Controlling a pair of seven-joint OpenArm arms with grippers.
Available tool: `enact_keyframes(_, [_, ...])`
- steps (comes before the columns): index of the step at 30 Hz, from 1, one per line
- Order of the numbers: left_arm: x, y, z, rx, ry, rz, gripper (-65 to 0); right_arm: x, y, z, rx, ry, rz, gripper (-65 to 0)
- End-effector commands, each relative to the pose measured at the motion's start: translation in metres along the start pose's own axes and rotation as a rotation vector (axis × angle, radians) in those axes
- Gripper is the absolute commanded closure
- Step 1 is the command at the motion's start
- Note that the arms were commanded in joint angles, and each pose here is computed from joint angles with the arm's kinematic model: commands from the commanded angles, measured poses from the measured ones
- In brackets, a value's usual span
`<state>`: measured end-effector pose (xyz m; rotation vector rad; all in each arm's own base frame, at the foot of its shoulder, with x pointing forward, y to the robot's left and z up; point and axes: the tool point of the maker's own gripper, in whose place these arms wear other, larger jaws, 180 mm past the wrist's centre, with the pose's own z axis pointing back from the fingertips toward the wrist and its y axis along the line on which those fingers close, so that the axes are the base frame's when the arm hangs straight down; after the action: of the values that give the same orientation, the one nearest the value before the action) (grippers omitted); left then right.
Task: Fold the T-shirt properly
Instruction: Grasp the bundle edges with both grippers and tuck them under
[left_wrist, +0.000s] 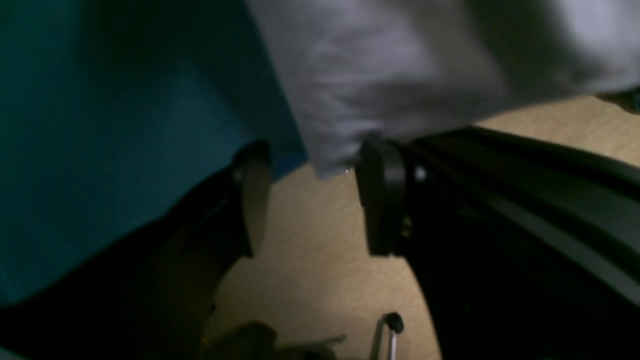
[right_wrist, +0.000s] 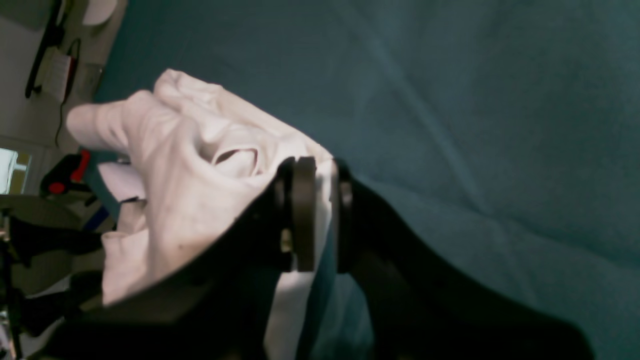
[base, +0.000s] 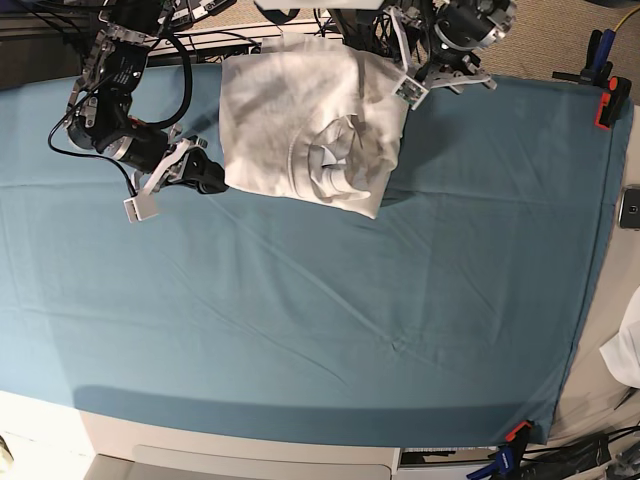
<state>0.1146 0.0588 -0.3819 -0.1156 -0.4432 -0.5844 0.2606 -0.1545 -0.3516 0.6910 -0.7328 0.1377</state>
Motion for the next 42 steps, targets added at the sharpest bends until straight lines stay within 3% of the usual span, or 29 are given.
enact_keyframes(1, [0.006, -0.001, 0.002, -0.008, -0.029, 0.005, -30.5, 0.017, 0.004, 0.003, 0.013, -0.052, 0.027, -5.9])
enact_keyframes(7, [0.008, -0.001, 0.0, -0.014, -0.037, 0.0, -29.8, 0.017, 0.004, 0.003, 0.014, -0.053, 0.027, -5.9])
enact_keyframes(9, [0.006, -0.001, -0.002, -0.015, -0.032, 0.001, -23.4, 0.017, 0.004, 0.003, 0.014, -0.052, 0.027, -5.9])
enact_keyframes(13, [0.007, 0.0, -0.004, -0.014, -0.04, 0.002, 0.0, 0.017, 0.004, 0.003, 0.014, -0.052, 0.027, -5.9])
enact_keyframes(19, [0.018, 0.01, 0.0, 0.021, -0.061, -0.02, 0.0, 0.015, 0.004, 0.003, 0.012, -0.046, 0.026, -1.3])
enact_keyframes(32, [0.041, 0.059, 0.007, 0.078, -0.165, 0.062, 0.0, -0.016, 0.007, 0.008, 0.026, 0.005, -0.026, -1.3])
enact_keyframes(37, [0.059, 0.06, 0.006, 0.045, -0.224, 0.055, 0.0, -0.034, 0.013, 0.011, 0.05, 0.029, -0.068, -1.3])
enact_keyframes(42, [0.072, 0.077, -0.005, 0.072, -0.236, 0.05, 0.0, -0.05, 0.022, 0.01, 0.08, 0.037, -0.116, -1.3])
